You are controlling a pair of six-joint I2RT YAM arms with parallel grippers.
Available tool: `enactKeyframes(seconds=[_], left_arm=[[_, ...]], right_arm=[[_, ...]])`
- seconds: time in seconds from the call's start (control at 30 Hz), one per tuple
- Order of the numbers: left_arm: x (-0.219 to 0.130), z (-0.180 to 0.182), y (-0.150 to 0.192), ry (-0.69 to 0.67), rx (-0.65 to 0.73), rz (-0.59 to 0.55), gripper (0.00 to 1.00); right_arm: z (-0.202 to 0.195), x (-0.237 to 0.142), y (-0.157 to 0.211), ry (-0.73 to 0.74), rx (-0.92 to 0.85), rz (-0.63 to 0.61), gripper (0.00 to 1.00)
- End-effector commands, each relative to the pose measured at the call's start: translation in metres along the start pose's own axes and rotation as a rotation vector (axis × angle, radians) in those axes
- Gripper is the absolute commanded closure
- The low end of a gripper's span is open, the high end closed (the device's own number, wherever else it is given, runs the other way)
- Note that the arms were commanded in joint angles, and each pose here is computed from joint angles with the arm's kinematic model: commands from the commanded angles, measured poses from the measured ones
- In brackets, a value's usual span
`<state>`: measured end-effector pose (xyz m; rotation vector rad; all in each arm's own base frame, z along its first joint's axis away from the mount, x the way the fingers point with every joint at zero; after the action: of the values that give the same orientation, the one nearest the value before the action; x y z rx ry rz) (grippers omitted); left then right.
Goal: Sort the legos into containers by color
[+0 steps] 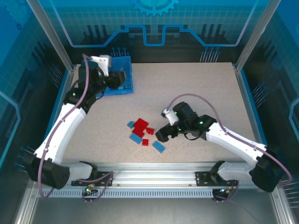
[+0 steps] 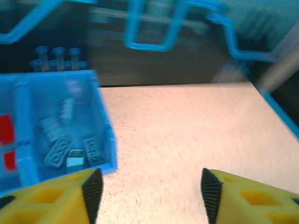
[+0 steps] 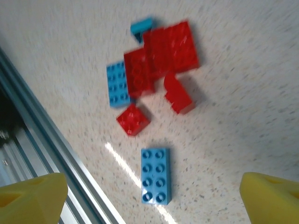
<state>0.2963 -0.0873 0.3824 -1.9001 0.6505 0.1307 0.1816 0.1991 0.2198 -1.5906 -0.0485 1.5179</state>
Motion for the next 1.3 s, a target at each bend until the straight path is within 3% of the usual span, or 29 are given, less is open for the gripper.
enactKeyframes(seconds=[0.0,0.13,0.17,0.33,0.53,0.67,0.87,1.07,1.27], left_arm=[[-0.006,-0.014,0.045,0.209,0.287,0.157,0.25],[-0.027,-0.019,0.088,0.377,0.479,0.188,0.02],[-0.031,-0.018,0.096,0.394,0.513,0.191,0.01],[-0.048,-0.007,0.141,0.520,0.657,0.293,0.01],[-0.054,0.007,0.176,0.567,0.711,0.435,0.01],[-0.054,0.013,0.186,0.567,0.718,0.455,0.01],[-0.057,0.019,0.199,0.578,0.760,0.451,0.01],[-0.055,0.021,0.200,0.562,0.787,0.379,0.01],[-0.056,0.025,0.194,0.492,0.813,0.233,0.01]], right_arm=[[0.008,0.019,0.007,0.010,-0.079,0.088,0.05],[0.015,0.046,0.022,-0.003,-0.104,0.179,0.08],[0.016,0.051,0.024,-0.001,-0.109,0.196,0.09],[0.019,0.073,0.039,0.012,-0.125,0.293,0.17],[0.025,0.089,0.049,0.041,-0.149,0.360,0.24],[0.022,0.096,0.051,0.088,-0.143,0.380,0.34],[0.022,0.102,0.053,0.105,-0.149,0.395,0.58],[0.021,0.087,0.041,0.158,-0.160,0.348,0.72],[0.022,0.041,-0.014,0.190,-0.145,0.102,0.74]])
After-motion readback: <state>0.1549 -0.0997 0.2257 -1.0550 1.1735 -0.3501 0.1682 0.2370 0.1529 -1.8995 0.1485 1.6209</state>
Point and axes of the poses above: each hand's point on the last joint's axis, 136 mm out from that joint toward the fingers, its own x axis out along the fingers, its own z axis along the line the jaws close on, y = z × x, the point moved 10 cm from there along -x, back along the fingers, and after that the axes turned 13 degrees about -x, right-handed, at the moved point
